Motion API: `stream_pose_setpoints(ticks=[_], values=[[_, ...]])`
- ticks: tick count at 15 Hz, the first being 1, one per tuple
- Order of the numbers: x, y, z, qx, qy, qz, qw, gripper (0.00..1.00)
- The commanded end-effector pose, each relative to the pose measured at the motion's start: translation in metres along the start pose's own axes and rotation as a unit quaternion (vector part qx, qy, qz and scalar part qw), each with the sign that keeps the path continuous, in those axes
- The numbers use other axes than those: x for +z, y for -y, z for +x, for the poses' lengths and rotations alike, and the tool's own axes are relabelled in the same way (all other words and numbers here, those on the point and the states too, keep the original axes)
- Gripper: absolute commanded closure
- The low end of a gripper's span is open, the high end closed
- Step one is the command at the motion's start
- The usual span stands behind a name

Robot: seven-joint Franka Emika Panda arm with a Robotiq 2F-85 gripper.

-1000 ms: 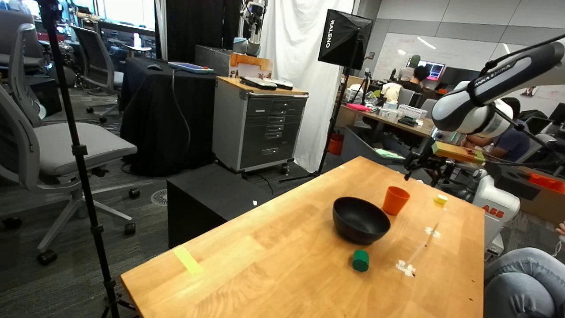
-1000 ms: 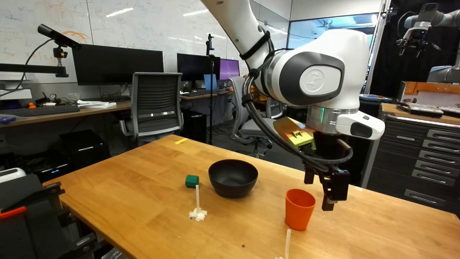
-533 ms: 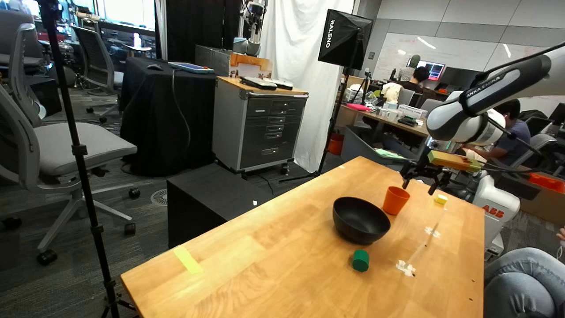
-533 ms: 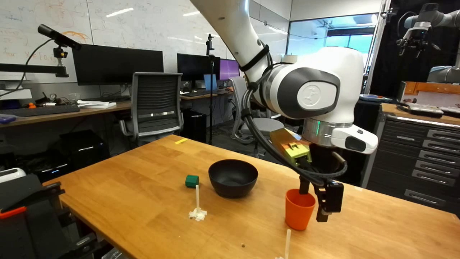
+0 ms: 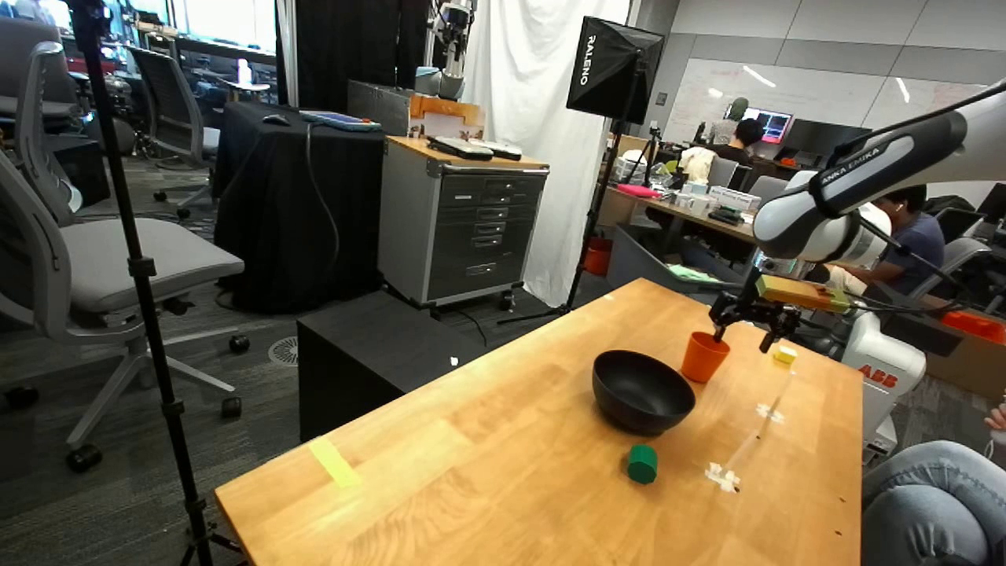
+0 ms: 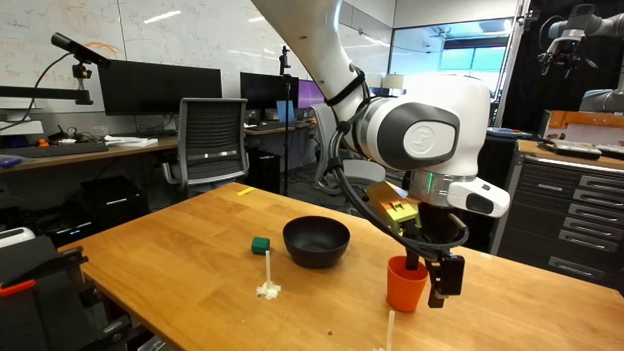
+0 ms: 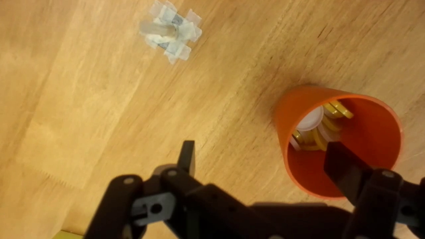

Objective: Pour the coins from the cup into the bowl

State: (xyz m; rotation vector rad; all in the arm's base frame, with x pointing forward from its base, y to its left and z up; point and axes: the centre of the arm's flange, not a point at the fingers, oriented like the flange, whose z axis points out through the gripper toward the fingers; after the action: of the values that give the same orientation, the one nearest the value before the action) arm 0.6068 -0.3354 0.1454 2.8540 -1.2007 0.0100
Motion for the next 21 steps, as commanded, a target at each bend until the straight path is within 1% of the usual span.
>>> stream_pose_setpoints(ticks=[1,11,12,13,15,17,21], values=[[0.0,0.008,0.013,0.009,-0.005,-0.007,0.9999,0.0],[0.013,0.023,0.019,0.026,-0.002,-0.003,0.9996,0.0],[0.014,0.026,0.018,0.028,-0.001,-0.004,0.9996,0.04],[0.014,0.029,0.017,0.028,-0.001,-0.003,0.9996,0.25],[0.015,0.033,0.016,0.03,0.0,-0.001,0.9996,0.32],[0.014,0.035,0.015,0.04,0.002,0.005,0.9992,0.49],[0.014,0.036,0.015,0.058,-0.001,0.007,0.9983,0.81]])
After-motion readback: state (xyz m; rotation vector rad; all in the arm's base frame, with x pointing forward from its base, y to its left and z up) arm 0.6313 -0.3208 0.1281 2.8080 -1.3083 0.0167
